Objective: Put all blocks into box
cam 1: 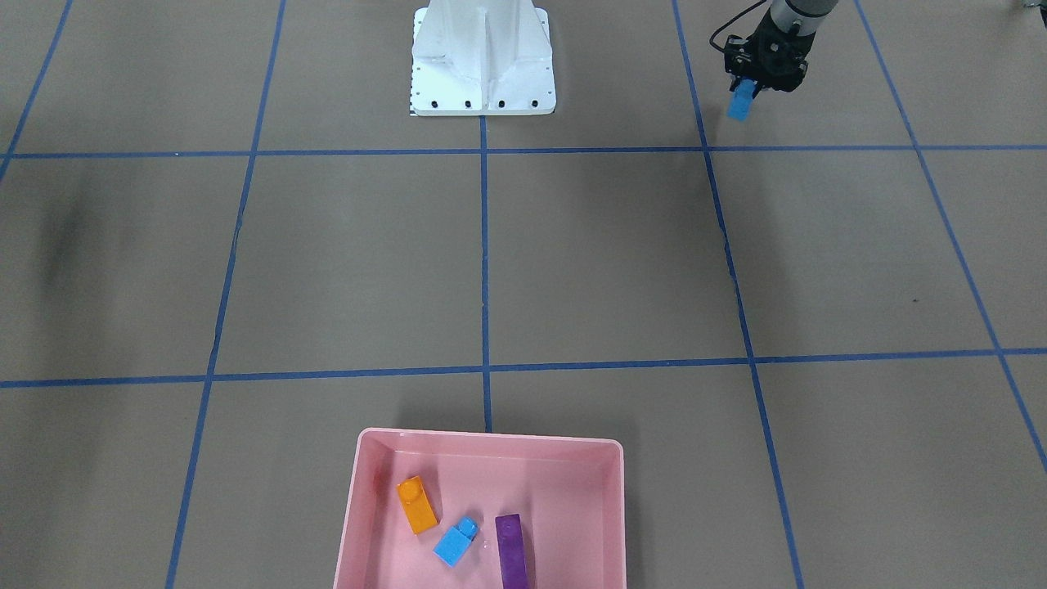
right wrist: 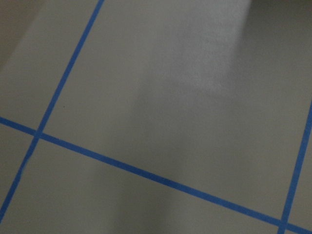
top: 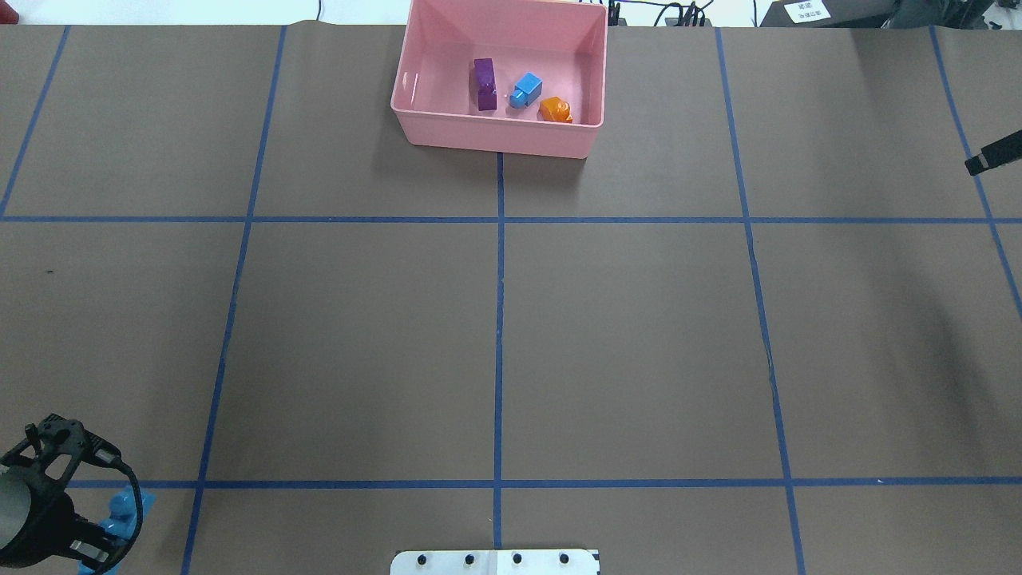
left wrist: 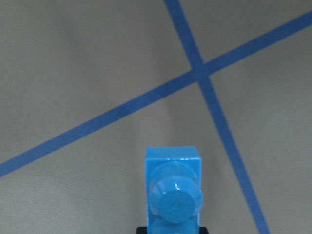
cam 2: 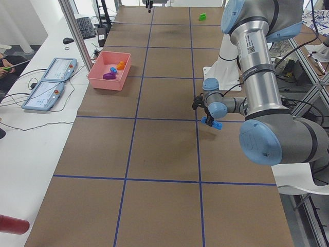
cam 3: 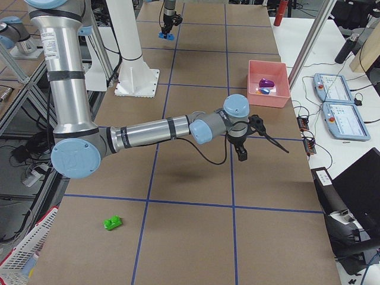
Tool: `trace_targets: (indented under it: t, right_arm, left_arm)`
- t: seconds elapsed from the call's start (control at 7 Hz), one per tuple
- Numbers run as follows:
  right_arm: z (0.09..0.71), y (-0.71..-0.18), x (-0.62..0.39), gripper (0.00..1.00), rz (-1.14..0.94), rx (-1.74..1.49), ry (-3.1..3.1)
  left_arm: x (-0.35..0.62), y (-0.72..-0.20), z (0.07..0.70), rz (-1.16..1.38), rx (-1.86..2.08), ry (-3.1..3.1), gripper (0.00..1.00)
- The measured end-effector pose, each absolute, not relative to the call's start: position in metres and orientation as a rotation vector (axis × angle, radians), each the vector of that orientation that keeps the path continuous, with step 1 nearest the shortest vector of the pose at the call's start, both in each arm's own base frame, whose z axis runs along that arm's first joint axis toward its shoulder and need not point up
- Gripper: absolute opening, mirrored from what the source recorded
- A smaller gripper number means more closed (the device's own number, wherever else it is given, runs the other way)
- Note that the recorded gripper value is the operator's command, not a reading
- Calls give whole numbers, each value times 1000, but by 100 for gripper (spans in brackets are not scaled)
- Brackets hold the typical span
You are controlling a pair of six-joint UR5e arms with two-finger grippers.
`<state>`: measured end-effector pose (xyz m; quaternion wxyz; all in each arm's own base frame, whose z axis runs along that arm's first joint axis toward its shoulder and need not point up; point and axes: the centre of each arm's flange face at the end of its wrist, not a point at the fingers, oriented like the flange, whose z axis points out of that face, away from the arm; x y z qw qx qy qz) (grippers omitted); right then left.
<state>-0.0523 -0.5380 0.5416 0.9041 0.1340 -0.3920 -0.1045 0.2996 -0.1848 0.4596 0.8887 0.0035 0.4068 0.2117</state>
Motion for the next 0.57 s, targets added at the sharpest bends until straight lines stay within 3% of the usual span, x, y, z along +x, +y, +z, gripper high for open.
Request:
trace_targets:
  t: [0.57]
  right_arm:
    - [637,-446,-45,100,-176,94,-768]
  left_arm:
    - [271,-254,407,311,33,1023,0]
